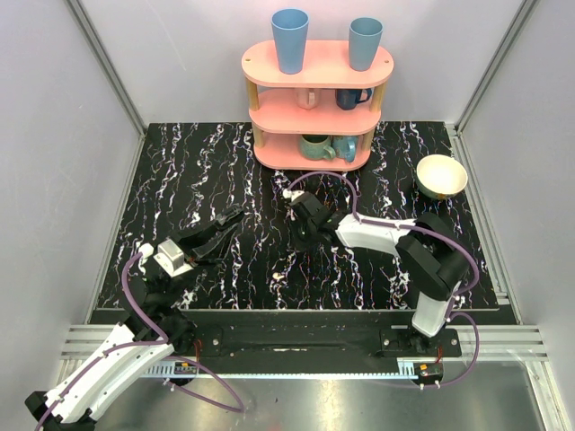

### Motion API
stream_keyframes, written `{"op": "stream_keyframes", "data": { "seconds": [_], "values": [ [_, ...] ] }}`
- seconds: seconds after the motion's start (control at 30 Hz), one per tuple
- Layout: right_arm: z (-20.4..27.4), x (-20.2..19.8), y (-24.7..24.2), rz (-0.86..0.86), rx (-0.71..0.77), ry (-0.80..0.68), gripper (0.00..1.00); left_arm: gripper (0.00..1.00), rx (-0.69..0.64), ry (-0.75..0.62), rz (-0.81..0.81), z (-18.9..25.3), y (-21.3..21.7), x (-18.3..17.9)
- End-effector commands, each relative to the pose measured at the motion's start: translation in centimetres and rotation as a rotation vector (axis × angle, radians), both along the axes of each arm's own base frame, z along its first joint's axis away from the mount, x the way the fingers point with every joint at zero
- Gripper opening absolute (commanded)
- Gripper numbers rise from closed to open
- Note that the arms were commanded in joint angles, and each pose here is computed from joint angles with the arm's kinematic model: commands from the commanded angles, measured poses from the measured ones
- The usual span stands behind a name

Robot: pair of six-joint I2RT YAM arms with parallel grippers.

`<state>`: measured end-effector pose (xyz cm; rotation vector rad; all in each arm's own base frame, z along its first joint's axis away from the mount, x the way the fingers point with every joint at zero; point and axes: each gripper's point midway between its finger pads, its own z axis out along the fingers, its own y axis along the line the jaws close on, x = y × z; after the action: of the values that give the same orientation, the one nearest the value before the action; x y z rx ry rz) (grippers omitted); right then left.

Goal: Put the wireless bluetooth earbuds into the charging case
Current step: Pick up the right earbud from the center of the board.

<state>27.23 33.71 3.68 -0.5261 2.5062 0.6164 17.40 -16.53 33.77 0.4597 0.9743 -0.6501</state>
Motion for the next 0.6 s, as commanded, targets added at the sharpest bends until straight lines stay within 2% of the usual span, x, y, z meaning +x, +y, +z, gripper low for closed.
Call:
{"op": "stream_keyframes", "data": {
  "seconds": [0.0, 0.1, 0.17, 0.4, 0.57],
  "values": [
    [2.5, -1.5, -0.4, 0.140, -0.052, -0.045, 0.06, 0.00, -0.033, -0.059, -0.001, 2.6, 0.6, -0.8],
    [2.0, -2.0, -1.3, 0.181, -0.187, -0.061, 0.06, 0.00, -0.034, -0.060, -0.001, 2.6, 0.6, -0.9],
    [1.5, -2.1, -1.3, 0.201, -0.216, -0.054, 0.06, 0.00, -0.035, -0.060, -0.003, 2.6, 0.5, -0.8],
    [-0.2, -2.8, -0.9, 0.223, -0.235, -0.038, 0.09, 0.00, -0.036, -0.059, -0.003, 2.6, 0.6, -0.9],
    [1.1, -2.2, -1.1, 0.205, -0.230, -0.089, 0.00, 0.00, -0.031, -0.058, 0.000, 2.7, 0.6, -0.9]
  ]
}}
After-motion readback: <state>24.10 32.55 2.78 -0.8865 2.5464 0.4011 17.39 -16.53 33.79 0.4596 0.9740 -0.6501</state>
